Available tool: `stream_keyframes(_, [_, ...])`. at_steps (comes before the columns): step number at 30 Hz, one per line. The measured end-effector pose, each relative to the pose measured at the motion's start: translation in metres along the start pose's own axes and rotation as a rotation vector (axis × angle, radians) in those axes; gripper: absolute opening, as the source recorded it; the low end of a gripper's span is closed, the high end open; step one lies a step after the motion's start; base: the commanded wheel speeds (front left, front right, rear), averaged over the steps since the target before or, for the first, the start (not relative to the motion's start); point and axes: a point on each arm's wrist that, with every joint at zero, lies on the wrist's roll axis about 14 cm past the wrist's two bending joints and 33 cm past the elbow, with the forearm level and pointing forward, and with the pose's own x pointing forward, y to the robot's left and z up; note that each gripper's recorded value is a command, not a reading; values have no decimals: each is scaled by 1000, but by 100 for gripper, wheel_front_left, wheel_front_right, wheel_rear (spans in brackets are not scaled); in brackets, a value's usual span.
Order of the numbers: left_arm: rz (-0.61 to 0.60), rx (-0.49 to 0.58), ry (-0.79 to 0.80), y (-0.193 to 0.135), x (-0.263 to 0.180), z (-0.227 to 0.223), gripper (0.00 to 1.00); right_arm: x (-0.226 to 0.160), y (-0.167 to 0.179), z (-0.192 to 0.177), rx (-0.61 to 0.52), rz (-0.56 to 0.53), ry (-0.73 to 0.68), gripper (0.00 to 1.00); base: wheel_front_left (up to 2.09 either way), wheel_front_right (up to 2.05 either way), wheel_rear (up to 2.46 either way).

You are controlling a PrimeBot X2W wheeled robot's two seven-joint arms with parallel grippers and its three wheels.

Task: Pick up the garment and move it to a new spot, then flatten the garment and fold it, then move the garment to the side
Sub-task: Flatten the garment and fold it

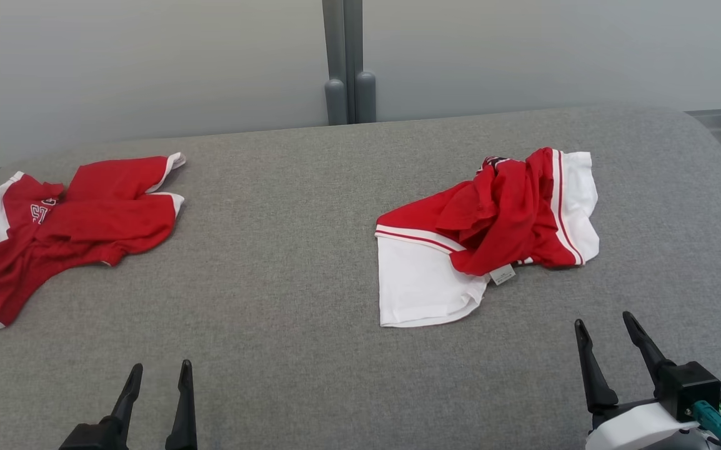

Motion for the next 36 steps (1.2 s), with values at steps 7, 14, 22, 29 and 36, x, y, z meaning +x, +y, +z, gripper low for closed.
stream_keyframes(7, [-8,-4,10,-4,4,-3,100,0,0,-2,4,-4,6,100,0,0,0])
stream_keyframes(14, [-102,-68,109,-41,28,-27,100,7,-3,1,3,-11,-3,100,0,0,0])
stream_keyframes(22, [-305,-63,279,-112,79,-41,100,19,-11,-2,12,-42,2,100,0,0,0])
stream_keyframes(29, [-430,-37,543,-162,92,-82,100,19,-28,-8,22,-111,20,100,0,0,0])
stream_keyframes(36, [-444,-21,664,-182,102,-114,100,14,-43,-15,22,-171,48,100,0,0,0])
